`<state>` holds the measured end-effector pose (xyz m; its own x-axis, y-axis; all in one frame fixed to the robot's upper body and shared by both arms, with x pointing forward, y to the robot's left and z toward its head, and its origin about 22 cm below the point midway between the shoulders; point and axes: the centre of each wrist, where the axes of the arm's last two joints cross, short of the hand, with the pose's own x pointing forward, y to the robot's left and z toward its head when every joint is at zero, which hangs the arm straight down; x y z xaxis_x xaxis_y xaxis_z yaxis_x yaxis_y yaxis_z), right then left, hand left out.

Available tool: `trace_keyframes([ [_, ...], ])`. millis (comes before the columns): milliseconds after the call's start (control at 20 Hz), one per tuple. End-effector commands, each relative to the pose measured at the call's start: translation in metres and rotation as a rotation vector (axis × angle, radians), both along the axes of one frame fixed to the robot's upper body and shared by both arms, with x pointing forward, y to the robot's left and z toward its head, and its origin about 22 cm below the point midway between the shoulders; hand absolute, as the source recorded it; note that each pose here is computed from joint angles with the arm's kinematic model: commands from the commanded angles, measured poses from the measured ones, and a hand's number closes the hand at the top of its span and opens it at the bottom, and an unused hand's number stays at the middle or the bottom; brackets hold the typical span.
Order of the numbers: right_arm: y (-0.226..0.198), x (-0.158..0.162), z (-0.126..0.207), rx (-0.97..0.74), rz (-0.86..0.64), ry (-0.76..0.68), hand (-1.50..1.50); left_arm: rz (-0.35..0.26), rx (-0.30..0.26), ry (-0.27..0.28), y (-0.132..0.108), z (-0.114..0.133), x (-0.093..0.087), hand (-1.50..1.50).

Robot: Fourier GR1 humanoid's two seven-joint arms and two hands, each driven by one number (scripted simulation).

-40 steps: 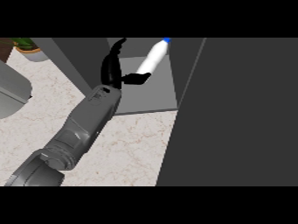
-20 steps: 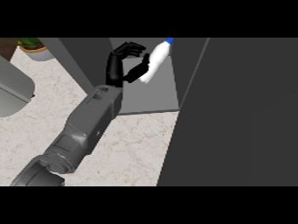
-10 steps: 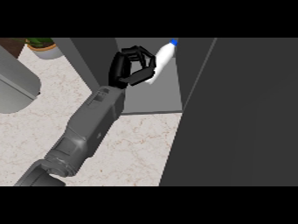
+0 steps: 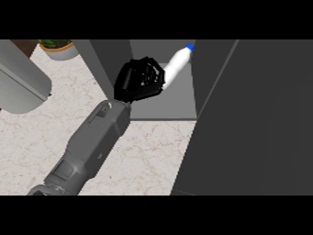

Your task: Pick up the bottled water, place it into the cabinet and close the cabinet

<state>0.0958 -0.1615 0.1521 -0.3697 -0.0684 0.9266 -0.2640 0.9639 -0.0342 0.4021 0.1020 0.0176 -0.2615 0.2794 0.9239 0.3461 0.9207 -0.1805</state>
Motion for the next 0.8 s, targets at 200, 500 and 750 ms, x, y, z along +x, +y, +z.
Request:
trace_keyframes([
  [200, -0.005, -0.003, 0.013, -0.02, -0.008, -0.042, -1.5, 0.024, -0.105, 0.048, 0.03, -0.031, -0.046, 1.5],
  [500, -0.006, -0.009, 0.013, -0.092, 0.103, -0.01, 1.5, -0.019, -0.135, 0.076, 0.055, -0.044, -0.092, 1.5],
  [750, 0.001, -0.02, 0.027, -0.104, 0.309, 0.018, 1.5, 0.016, -0.148, 0.053, 0.084, -0.033, -0.124, 1.5],
])
